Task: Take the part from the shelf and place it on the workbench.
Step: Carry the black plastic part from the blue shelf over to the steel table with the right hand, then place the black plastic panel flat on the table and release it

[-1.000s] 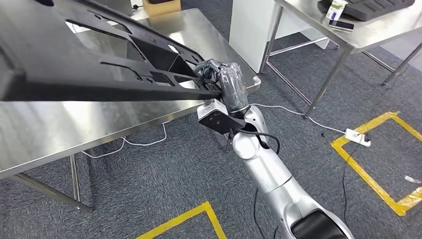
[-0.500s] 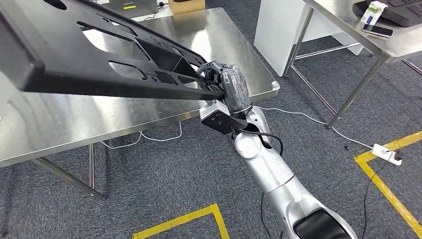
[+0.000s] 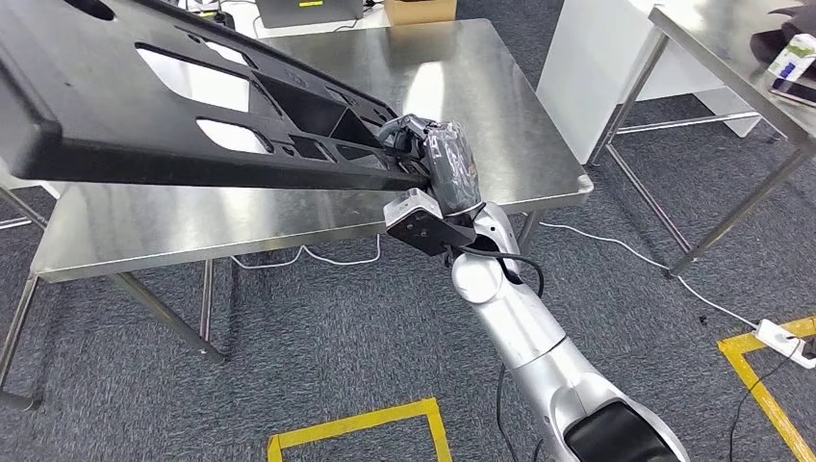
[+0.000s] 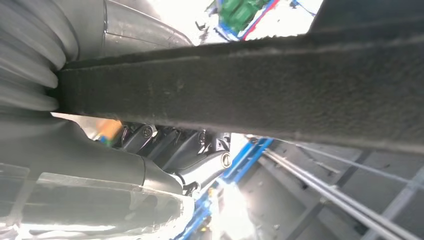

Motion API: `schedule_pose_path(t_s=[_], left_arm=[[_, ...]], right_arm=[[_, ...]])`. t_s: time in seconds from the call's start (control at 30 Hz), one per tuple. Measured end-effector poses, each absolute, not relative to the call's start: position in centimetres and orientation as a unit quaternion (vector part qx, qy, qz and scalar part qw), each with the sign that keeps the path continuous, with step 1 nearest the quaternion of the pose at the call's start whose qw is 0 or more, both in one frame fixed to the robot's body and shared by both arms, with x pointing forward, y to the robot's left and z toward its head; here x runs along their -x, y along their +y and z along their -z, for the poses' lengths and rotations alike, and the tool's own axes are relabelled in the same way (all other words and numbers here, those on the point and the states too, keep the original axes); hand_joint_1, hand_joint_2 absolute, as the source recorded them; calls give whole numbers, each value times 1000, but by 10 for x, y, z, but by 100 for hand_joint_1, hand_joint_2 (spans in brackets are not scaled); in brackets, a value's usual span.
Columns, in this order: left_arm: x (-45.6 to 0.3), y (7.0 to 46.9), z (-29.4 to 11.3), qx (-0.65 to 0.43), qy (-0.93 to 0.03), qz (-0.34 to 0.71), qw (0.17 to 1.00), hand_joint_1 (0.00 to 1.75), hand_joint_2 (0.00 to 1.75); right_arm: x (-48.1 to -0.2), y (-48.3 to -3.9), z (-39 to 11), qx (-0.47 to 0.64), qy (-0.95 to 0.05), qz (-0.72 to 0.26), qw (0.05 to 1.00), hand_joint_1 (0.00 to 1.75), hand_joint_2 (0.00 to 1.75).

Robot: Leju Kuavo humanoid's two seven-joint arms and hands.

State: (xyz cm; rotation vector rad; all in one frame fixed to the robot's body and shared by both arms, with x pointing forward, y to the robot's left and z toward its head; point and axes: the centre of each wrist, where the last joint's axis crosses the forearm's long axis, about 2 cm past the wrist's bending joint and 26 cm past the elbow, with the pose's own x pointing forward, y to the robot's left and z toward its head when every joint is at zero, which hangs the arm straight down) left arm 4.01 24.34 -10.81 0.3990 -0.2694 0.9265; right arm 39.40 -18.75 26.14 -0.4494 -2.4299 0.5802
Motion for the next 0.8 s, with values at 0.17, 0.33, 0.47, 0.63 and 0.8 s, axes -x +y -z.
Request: schedule_pose_path(t_s=[0.17, 0.33, 0.47, 0.63, 0.8], left_arm=[[-41, 243, 108, -190, -130, -443, 867, 0, 175], [-41, 244, 108, -186, -146, -442, 865, 0, 175], [-41, 249, 109, -178, -186, -443, 859, 0, 175], [-43, 255, 109, -176, -208, -445, 853, 0, 175], [-43, 257, 110, -175, -218, -446, 850, 0, 175]], right_arm=[[-394, -191, -253, 174, -912, -218, 300, 175, 175], [-396, -194, -248, 185, -906, -228, 306, 175, 175], [-398, -200, -238, 202, -893, -238, 326, 175, 175], [-403, -214, -226, 213, -880, -237, 352, 175, 175], [-404, -221, -219, 221, -874, -238, 363, 175, 175]])
